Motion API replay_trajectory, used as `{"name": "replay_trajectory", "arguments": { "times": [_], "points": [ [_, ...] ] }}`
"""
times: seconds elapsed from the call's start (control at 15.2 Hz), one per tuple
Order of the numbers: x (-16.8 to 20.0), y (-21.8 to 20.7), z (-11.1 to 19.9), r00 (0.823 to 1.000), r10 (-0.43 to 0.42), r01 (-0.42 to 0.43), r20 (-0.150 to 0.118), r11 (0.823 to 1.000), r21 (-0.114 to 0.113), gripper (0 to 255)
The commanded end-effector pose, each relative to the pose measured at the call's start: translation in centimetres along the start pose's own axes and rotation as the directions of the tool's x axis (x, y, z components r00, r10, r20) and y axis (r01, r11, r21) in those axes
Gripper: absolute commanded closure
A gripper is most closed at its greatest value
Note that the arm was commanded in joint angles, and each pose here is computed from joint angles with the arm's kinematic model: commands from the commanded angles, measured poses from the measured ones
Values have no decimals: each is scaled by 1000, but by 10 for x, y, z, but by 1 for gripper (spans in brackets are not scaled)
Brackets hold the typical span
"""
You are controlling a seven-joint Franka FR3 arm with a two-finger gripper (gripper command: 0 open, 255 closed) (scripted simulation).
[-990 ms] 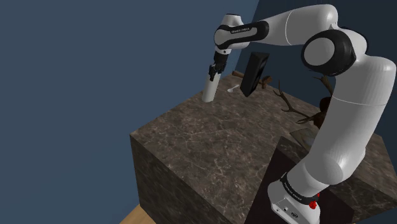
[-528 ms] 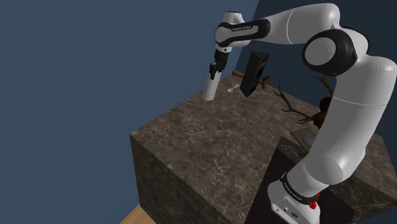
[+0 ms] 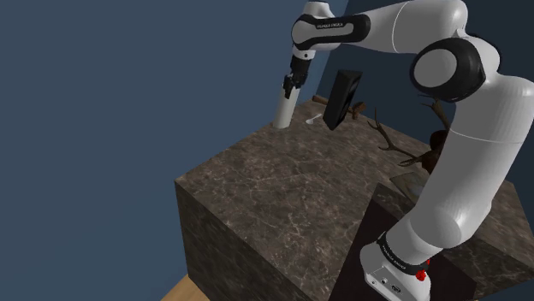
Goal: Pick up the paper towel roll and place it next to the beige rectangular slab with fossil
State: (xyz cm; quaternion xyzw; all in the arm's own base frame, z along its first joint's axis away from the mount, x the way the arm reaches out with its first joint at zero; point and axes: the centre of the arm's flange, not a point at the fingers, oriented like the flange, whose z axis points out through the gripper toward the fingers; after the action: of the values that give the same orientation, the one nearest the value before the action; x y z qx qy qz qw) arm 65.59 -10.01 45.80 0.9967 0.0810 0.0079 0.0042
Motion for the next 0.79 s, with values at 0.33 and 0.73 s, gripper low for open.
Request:
{"name": "replay_trajectory", "arguments": {
  "times": [0.33,0.73],
  "points": [
    [0,2,-36,1000,0,0,0,1000,0,255],
    [-73,34,-37,1000,0,0,0,1000,0,255]
  ]
}}
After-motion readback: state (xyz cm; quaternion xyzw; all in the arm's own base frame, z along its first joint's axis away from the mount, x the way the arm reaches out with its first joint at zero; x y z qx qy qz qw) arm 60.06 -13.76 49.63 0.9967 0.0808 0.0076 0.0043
